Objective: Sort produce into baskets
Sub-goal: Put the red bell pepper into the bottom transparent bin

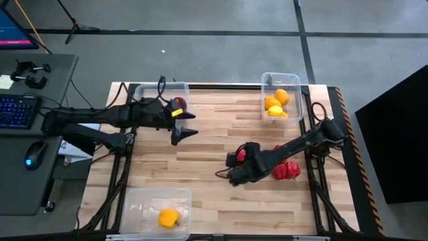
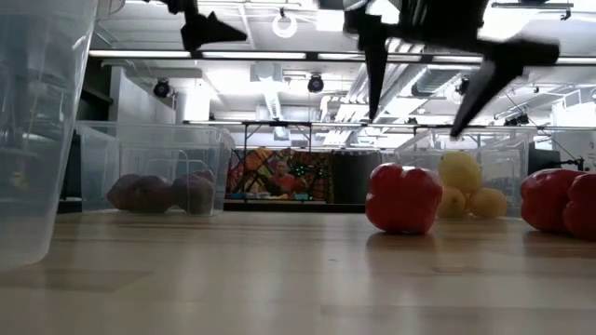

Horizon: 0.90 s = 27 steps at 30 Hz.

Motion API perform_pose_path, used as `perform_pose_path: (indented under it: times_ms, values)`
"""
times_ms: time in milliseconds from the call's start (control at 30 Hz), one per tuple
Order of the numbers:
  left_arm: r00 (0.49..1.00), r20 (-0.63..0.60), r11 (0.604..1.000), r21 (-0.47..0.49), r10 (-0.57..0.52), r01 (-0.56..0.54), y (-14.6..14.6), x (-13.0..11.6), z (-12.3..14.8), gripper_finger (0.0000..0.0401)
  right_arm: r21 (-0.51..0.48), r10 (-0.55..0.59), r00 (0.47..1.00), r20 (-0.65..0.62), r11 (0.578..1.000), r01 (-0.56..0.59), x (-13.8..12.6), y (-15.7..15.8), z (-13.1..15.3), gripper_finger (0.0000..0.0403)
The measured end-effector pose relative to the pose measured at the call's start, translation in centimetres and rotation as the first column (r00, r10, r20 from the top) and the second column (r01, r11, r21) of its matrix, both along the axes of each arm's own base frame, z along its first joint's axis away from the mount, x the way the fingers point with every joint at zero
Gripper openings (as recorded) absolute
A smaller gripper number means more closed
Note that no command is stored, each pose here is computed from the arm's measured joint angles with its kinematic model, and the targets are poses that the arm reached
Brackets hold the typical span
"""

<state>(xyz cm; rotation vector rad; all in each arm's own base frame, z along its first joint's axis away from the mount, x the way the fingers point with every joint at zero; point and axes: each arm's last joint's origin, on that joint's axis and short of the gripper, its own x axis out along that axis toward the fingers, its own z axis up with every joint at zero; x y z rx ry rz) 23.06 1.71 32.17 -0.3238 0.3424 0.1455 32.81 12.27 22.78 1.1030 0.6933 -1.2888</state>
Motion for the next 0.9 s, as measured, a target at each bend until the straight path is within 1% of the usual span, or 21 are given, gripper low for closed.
perform_pose_path:
  times_ms: [67,133,233,400,567,700,767,833,900]
  values:
    - [0.999,-0.041,1.000,-0.015,0.005,-0.005,0.0,-0.2,-0.4,0.0365,0.023,-0.020,1.000,0.005,1.000,0.020,0.0,-0.7,-2.0,0.0385]
    - [0.999,-0.051,1.000,-0.022,0.007,-0.009,0.0,-0.2,-0.5,0.0365,0.028,-0.046,0.999,0.012,0.999,0.045,-0.1,-1.4,-3.7,0.0385]
    - [0.999,-0.032,1.000,-0.021,0.008,-0.009,0.0,-0.2,-0.2,0.0365,0.034,-0.079,0.997,0.024,0.996,0.078,-0.2,-2.4,-5.0,0.0385]
    - [0.999,0.011,0.998,-0.039,0.051,-0.051,0.1,-0.2,0.2,0.0365,0.024,-0.091,0.995,-0.041,0.996,0.092,-1.0,-3.7,-6.7,0.0385]
    - [0.997,0.039,0.996,-0.053,0.069,-0.067,0.1,-0.2,0.4,0.0365,0.052,-0.023,0.996,-0.085,0.998,0.028,-1.2,-4.5,-7.7,0.0385]
    - [0.994,0.086,0.995,-0.068,0.074,-0.068,0.1,-0.2,1.0,0.0365,0.058,0.037,0.994,-0.099,0.998,-0.031,-1.2,-4.5,-7.8,0.0385]
    - [0.991,0.109,0.995,-0.070,0.072,-0.064,0.1,-0.3,1.3,0.0365,0.070,0.086,0.991,-0.105,0.994,-0.079,-1.0,-4.4,-7.8,0.0384]
    - [0.987,0.151,0.996,-0.072,0.061,-0.050,0.1,-0.5,1.8,0.0365,0.077,0.143,0.985,-0.099,0.988,-0.135,-0.9,-4.1,-7.8,0.0376]
    - [0.977,0.211,0.997,-0.073,0.038,-0.022,0.0,-1.0,2.6,0.0365,0.076,0.193,0.976,-0.095,0.980,-0.187,-0.7,-3.9,-7.8,0.0361]
